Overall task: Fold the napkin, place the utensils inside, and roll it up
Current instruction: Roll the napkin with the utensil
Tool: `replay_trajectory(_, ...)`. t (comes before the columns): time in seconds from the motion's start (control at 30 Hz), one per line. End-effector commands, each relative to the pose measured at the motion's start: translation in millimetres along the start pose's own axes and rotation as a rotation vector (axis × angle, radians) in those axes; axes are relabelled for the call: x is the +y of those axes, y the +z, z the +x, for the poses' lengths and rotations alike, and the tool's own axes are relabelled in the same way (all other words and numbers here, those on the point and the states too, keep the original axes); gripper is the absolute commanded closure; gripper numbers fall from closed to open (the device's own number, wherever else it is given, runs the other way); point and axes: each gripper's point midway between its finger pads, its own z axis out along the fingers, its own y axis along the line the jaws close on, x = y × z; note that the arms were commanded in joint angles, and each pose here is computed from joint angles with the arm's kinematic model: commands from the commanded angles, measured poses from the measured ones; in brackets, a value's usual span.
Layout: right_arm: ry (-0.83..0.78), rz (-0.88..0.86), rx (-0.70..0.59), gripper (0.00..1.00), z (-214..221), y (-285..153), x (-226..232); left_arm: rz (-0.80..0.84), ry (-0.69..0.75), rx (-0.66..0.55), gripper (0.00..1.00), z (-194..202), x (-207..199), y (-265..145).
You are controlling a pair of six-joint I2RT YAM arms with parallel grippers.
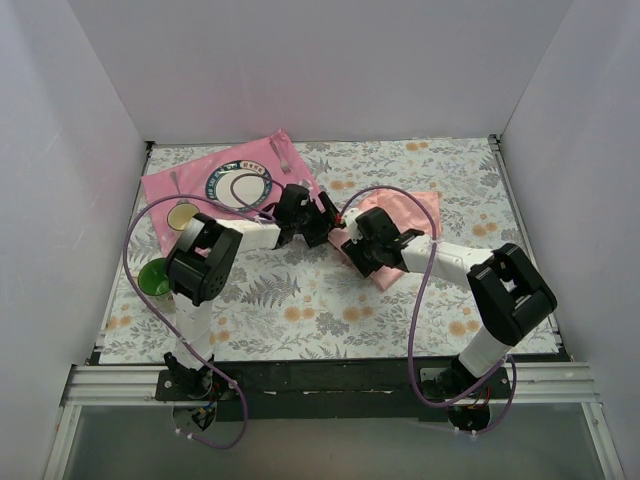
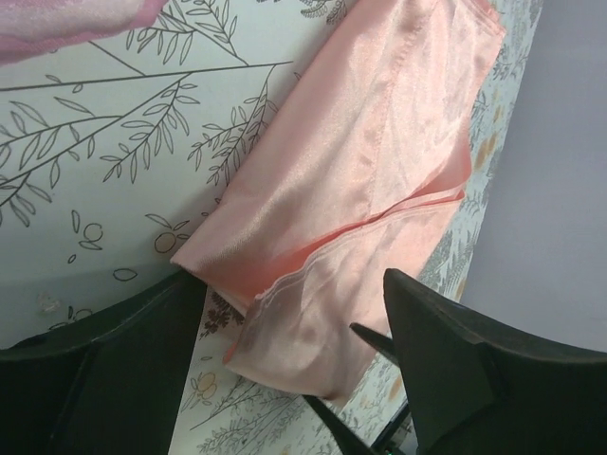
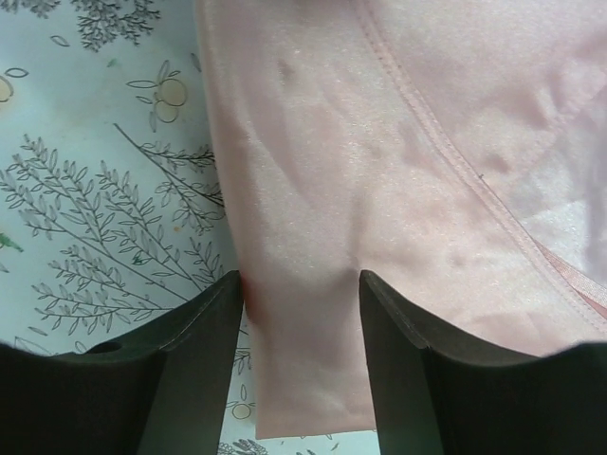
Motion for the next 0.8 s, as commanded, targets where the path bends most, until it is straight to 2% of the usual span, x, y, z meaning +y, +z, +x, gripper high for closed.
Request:
replay_trajectory(0.0,0.03,0.08,-0.055,0.41,-18,-3,-17,-0.087,0.025,0.019,0.22,4,12,-19)
replay_trajectory(0.07,0.05,0.085,-0.072,0.4,-25,-2,-19,-0.082,0.025,0.018,0.2,5,8,-27)
replay_trajectory(0.27,0.067,0.05,-0.079,0.4,-34,-3,-18,-0.061,0.017,0.02,0.2,11,5,-44)
replay_trajectory(0.37,0.085,0.02,-0.095,0.41,-37,-7,-16,-0.007,0.004,0.018,0.32,11,-9,-51)
replay_trajectory(0.53,0.094,-0.006,-0.095,0.41,-36,-11,-12,0.002,-0.015,0.036,0.35,9,-11,-40)
replay_trajectory(0.67,0.107,-0.003,-0.102,0.41,-35,-13,-12,0.033,-0.032,0.046,0.48,8,-17,-31)
replay_trajectory(0.77,0.111,0.023,-0.112,0.42,-36,-14,-16,0.025,-0.031,0.033,0.52,3,-18,-29)
